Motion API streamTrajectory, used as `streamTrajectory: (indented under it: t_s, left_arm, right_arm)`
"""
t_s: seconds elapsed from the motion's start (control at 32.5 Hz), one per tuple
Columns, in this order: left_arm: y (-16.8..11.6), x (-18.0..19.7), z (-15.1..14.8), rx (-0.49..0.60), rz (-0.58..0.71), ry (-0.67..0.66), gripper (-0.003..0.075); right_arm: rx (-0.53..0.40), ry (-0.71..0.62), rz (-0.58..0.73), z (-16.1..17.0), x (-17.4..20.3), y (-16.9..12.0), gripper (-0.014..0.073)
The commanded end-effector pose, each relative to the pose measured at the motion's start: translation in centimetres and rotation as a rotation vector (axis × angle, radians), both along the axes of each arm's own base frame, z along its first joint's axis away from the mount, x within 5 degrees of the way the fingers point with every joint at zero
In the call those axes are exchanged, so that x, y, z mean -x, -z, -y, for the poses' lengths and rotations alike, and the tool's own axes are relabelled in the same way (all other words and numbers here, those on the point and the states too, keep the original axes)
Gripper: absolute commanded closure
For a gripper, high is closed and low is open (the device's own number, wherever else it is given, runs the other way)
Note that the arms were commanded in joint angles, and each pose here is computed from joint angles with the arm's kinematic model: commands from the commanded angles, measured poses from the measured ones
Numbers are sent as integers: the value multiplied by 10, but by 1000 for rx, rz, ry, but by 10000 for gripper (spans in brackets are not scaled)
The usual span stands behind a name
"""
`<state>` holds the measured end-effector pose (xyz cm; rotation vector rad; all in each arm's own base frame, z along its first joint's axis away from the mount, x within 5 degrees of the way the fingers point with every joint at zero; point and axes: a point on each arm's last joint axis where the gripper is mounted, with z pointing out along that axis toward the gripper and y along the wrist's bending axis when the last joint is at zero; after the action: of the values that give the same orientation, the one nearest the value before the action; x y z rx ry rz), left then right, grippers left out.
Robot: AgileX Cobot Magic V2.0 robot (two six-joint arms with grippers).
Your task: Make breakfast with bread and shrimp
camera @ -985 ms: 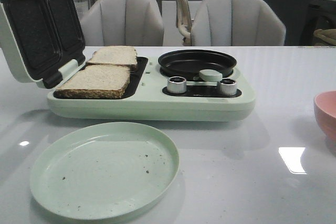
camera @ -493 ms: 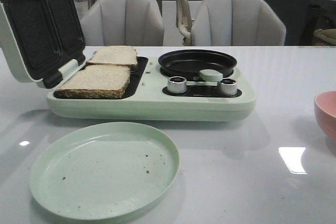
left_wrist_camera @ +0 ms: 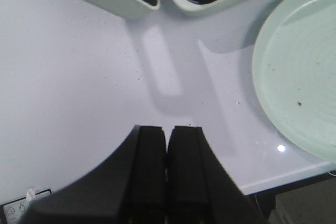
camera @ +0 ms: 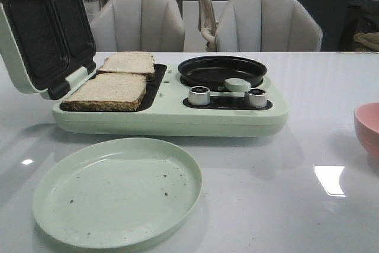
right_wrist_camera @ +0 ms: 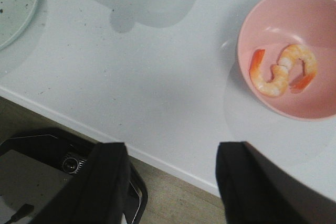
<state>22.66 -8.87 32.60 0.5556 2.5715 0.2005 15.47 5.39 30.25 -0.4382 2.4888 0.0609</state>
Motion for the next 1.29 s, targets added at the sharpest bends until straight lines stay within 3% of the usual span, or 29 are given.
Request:
streamTrajectory:
  t_s: [0.0,0.12,0.28,0.46,0.58,0.8,1.08,1.26]
  left_arm:
    - [-19,-22,-26,84,75,-39,616]
    - [-27,-53,-73,222,111,-155,616]
    - [-34,-92,-108,398,155,-219,616]
    - [-26,-141,-128,438,174,-260,616]
    - [-20,-169,-133,443,194,-263,616]
    - [-15,-204,-129,569,175,-249,616]
    - [-32,-206,-113,748,176,-130,619]
    - [-34,-204,-106,797,160,-83,619]
  right_arm:
    - [-12,-1,83,1,-2,-12,112]
    - [-12,-1,83,1,-2,-12,112]
    - [-12,-1,83,1,-2,-12,112]
    - [-12,-1,83,1,-2,-12,112]
    - [-12,-1,83,1,-2,-12,112]
    - [-12,-1,83,1,-2,-12,112]
    - [-12,-1,83,1,-2,-12,112]
    - [-12,-1,83,1,-2,-12,112]
